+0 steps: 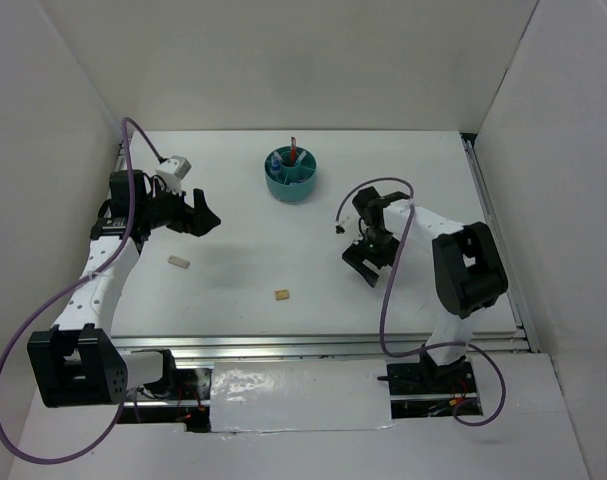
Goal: Sort the stationery into containers
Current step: Pick up the stationery from the center of the board.
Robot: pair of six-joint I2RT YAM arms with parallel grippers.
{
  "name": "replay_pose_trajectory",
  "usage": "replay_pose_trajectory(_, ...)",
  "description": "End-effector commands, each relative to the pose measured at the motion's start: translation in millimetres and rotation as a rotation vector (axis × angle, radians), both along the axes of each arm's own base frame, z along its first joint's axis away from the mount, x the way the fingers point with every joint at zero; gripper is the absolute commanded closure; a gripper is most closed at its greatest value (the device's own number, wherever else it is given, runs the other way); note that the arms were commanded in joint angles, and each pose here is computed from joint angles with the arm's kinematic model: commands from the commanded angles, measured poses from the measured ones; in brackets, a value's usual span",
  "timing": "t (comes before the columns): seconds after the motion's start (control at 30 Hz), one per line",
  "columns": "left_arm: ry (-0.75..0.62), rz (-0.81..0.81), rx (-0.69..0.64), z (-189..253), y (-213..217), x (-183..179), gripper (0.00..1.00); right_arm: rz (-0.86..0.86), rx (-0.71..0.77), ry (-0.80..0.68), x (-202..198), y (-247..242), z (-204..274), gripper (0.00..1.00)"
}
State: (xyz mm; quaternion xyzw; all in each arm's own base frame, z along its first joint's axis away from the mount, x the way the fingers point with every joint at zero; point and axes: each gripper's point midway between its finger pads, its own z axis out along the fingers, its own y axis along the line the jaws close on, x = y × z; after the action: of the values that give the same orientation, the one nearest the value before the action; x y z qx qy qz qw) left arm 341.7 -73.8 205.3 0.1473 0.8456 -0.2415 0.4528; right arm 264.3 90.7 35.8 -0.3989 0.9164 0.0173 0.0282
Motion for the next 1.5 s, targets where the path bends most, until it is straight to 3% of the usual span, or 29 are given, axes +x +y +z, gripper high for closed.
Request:
replay_pose_trajectory(0.0,-0.024,-0.018,-0.024,11.5,-3.5,3.6,0.01,0.023,-0.065,0.069,-5.2,-0.9,4.5,0.12)
replay_pose_trajectory(0.43,-0.013,-0.021,-0.013,6.2,-2.7,-0.7,0.01,0.084,-0.248,0.159,0.0,-8.8,-1.4,0.18)
replay_pose_trajectory(0.9,0.009,-0.027,-0.019,-0.7,-0.9,-3.5,0.01,0.135,-0.285,0.210,-1.0,4.3,-10.5,0.20)
replay_pose_trajectory(1.3,0.017,-0.026,-0.024,-3.0,1.4,-2.4,0.01,0.156,-0.331,0.234,-2.5,-1.7,-19.1,0.29)
replay_pose_trajectory(1.43,0.020,-0.029,-0.027,-3.1,1.3,-2.0,0.01,0.157,-0.336,0.231,1.8,-1.1,-19.8,0.36)
replay_pose_trajectory(1.47,0.022,-0.027,-0.027,-3.8,1.5,-2.1,0.01,0.157,-0.334,0.231,2.2,-0.6,-19.4,0.42)
